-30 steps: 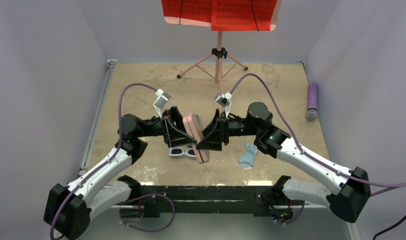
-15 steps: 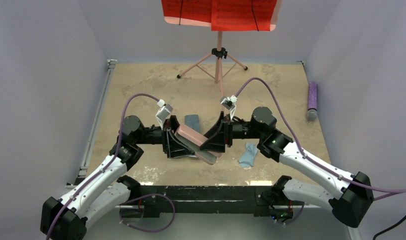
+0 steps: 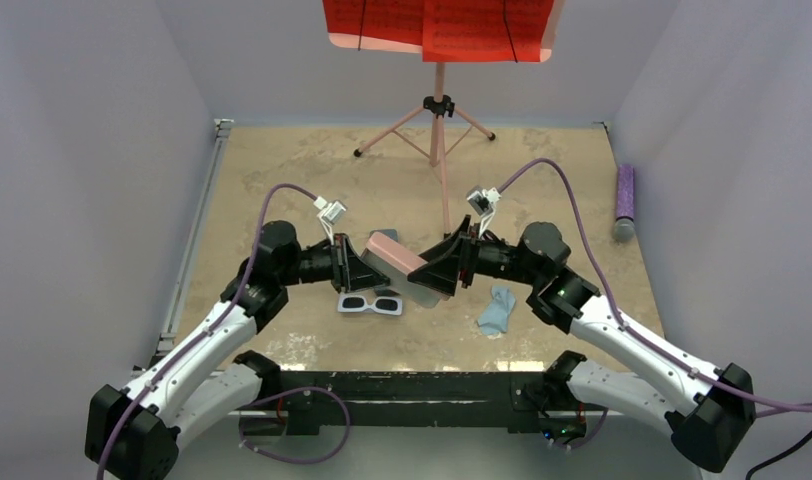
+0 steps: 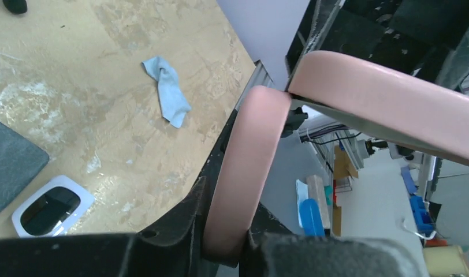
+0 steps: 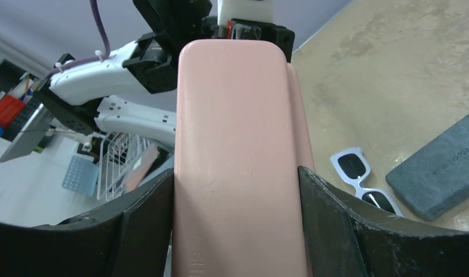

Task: Organize the sunglasses

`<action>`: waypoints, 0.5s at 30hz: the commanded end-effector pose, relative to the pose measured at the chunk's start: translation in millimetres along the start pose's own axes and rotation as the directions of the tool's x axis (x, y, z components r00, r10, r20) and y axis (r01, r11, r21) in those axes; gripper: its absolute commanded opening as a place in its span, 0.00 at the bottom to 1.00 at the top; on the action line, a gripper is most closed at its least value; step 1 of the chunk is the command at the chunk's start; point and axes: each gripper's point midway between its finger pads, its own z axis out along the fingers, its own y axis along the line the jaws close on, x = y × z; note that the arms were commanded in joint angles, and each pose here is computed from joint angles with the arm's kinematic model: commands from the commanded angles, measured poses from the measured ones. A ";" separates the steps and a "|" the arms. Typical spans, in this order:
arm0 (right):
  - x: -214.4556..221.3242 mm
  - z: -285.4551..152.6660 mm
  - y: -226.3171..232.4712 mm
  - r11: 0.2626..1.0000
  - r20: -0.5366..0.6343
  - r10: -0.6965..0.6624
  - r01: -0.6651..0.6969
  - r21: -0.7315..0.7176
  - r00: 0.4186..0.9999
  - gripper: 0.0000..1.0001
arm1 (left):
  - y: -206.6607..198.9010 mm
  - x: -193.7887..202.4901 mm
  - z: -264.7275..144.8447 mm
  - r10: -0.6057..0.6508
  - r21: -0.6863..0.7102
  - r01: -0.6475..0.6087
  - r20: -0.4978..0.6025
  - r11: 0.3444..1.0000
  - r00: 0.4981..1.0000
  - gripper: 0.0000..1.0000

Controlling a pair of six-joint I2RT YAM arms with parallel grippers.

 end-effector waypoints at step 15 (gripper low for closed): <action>1.0 -9.7 37.8 0.993 -0.014 -0.037 0.035 -0.113 0.999 0.00 | 35.2 -14.8 -18.7 -0.014 -0.255 0.053 0.153 0.965 0.988 0.67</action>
